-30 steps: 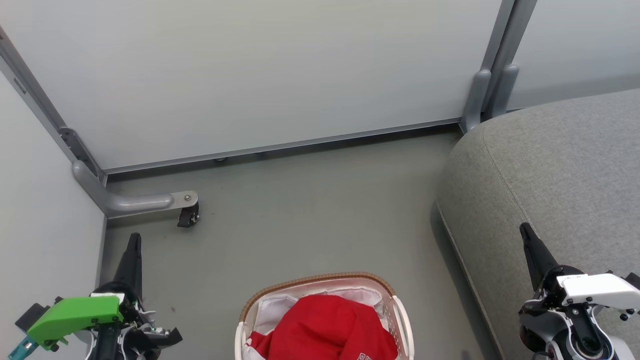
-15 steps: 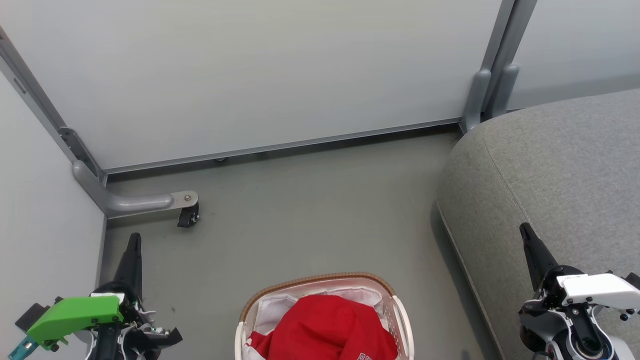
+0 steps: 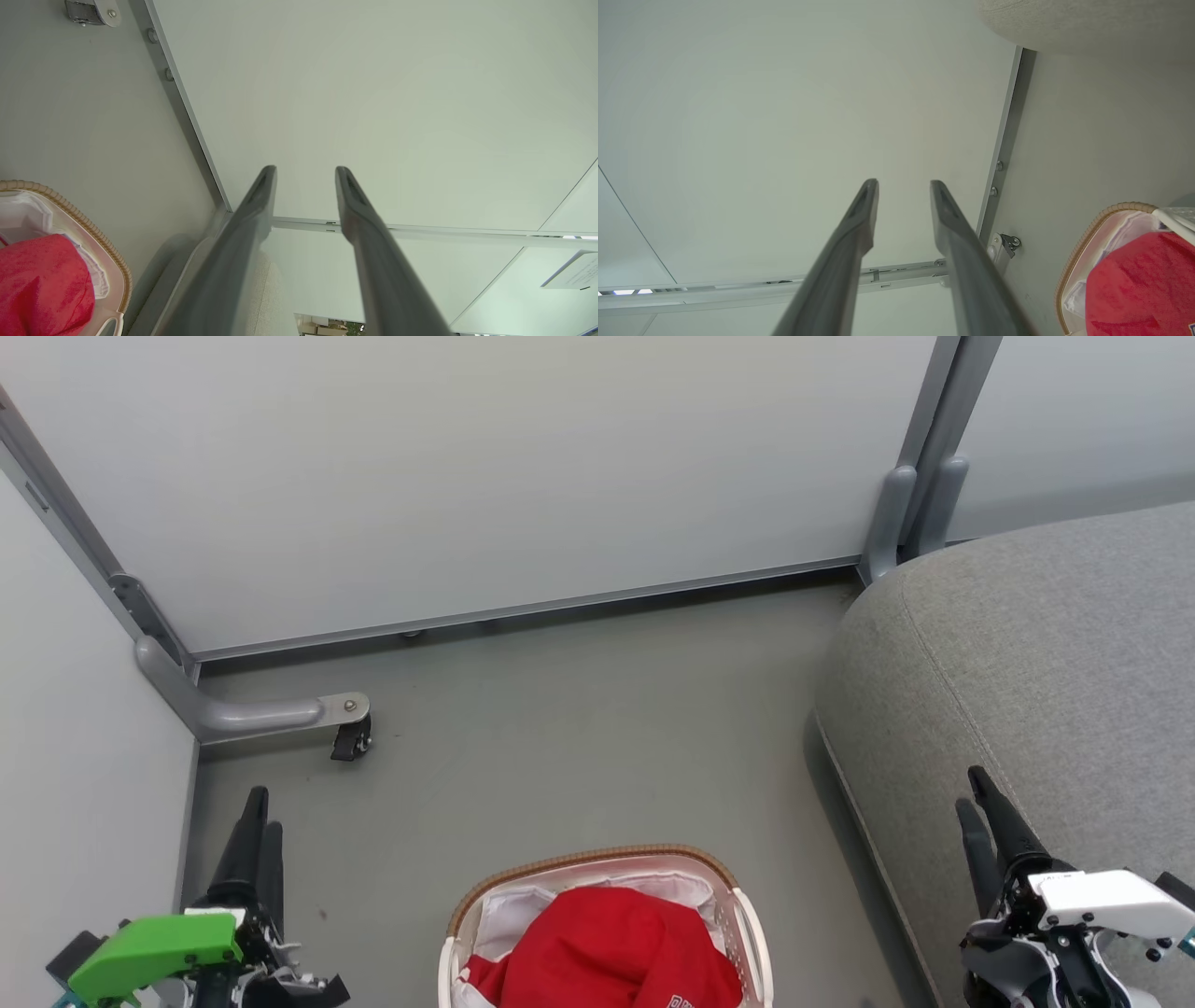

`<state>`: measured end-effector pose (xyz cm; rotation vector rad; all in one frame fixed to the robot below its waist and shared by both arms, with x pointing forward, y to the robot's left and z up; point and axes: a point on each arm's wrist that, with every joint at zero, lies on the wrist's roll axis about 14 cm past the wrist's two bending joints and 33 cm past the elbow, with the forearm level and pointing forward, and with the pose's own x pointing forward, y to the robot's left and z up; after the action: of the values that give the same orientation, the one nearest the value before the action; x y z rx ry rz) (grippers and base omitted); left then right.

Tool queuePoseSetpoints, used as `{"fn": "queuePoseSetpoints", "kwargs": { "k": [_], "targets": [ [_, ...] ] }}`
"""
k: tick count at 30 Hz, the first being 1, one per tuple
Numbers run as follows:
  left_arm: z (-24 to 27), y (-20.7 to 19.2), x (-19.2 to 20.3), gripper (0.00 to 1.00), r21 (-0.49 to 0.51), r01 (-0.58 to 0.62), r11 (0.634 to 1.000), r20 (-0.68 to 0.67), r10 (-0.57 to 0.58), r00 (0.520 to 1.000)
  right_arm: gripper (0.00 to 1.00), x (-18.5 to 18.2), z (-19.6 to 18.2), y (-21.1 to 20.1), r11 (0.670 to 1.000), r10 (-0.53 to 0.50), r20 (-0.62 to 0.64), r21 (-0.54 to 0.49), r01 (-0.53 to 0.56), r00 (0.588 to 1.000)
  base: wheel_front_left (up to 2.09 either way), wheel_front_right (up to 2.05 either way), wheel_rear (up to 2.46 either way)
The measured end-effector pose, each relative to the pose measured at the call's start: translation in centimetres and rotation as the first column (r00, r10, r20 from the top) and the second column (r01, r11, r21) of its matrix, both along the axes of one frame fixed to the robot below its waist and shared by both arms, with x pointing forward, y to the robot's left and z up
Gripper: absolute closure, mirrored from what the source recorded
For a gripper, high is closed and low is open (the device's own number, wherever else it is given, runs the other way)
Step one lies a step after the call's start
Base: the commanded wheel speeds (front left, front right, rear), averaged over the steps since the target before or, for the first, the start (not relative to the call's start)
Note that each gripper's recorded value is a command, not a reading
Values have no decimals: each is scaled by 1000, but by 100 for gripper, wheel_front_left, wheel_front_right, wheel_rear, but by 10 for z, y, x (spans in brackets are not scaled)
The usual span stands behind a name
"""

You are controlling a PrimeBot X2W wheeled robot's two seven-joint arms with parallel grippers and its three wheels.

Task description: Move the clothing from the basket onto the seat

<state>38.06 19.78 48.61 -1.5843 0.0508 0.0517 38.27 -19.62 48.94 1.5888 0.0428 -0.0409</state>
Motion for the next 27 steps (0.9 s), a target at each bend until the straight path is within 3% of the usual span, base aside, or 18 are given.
{"fn": "queuePoseSetpoints", "kwargs": {
  "k": [12, 21, 27],
  "targets": [
    [-14, -11, -10, 0, 16, 5, 1000, -42, -4, 999, 0, -12, -17, -1, 999, -34, -53, -26, 32, 998, 0, 0, 0],
    [-11, -13, -12, 0, 97, 1, 995, -34, 2, 999, 0, -14, -15, -13, 987, -76, -49, -143, 68, 996, 0, 0, 0],
    [-9, -12, -14, 0, 192, -2, 981, -30, 8, 1000, 0, -16, -10, -19, 963, -94, -33, -258, 82, 995, 0, 0, 0]
  ]
}}
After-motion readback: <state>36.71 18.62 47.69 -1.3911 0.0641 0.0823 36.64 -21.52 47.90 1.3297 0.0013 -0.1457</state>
